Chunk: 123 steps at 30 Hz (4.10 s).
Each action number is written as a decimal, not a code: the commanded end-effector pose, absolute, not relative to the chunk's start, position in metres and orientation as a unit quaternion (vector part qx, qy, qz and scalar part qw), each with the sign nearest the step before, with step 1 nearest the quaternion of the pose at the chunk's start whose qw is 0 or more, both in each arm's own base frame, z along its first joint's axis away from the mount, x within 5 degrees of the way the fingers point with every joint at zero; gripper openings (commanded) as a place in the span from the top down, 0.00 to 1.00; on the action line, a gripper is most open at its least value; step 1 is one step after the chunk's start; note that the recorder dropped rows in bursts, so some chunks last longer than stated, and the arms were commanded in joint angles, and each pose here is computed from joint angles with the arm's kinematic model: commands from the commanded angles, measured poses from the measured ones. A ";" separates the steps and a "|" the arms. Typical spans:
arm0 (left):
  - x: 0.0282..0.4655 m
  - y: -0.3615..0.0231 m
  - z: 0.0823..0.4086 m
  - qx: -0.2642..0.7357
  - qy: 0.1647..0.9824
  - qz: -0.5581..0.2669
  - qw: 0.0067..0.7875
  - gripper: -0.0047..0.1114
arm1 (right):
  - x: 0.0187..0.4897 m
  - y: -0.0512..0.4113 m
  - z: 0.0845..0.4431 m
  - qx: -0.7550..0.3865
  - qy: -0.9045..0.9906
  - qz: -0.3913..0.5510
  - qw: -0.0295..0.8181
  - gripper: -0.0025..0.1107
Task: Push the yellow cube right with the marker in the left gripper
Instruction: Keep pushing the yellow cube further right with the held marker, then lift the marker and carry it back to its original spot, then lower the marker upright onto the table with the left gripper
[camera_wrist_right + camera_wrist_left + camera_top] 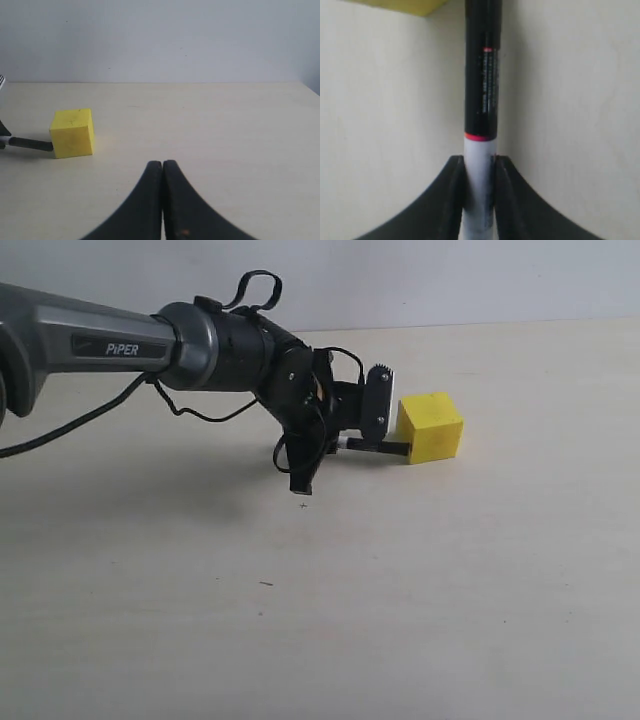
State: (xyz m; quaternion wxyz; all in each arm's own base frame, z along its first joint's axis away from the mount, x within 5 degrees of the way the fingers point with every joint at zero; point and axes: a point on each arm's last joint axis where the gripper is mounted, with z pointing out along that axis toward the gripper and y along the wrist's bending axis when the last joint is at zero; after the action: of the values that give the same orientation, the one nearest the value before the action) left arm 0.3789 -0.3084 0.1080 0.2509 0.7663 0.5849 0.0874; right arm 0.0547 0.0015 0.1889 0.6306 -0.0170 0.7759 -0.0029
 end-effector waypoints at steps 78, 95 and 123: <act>0.339 -0.294 0.154 0.060 0.998 -0.005 -0.019 0.96 | 0.055 0.002 0.189 -0.017 0.772 0.000 0.635 0.98; 0.322 -0.313 0.126 -0.017 0.996 0.018 0.085 0.96 | 0.055 0.002 0.189 -0.019 0.772 -0.002 0.635 0.98; 0.318 -0.310 0.120 -0.012 0.997 0.023 0.073 0.96 | 0.055 0.002 0.189 -0.019 0.772 -0.002 0.635 0.98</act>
State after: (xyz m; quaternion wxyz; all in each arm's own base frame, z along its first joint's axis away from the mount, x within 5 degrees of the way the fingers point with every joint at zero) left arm 0.3187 -0.3097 0.1171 0.0705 -0.0159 0.9971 0.0238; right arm 0.0547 0.0015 0.1889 0.6306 -0.0163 0.7760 -0.0024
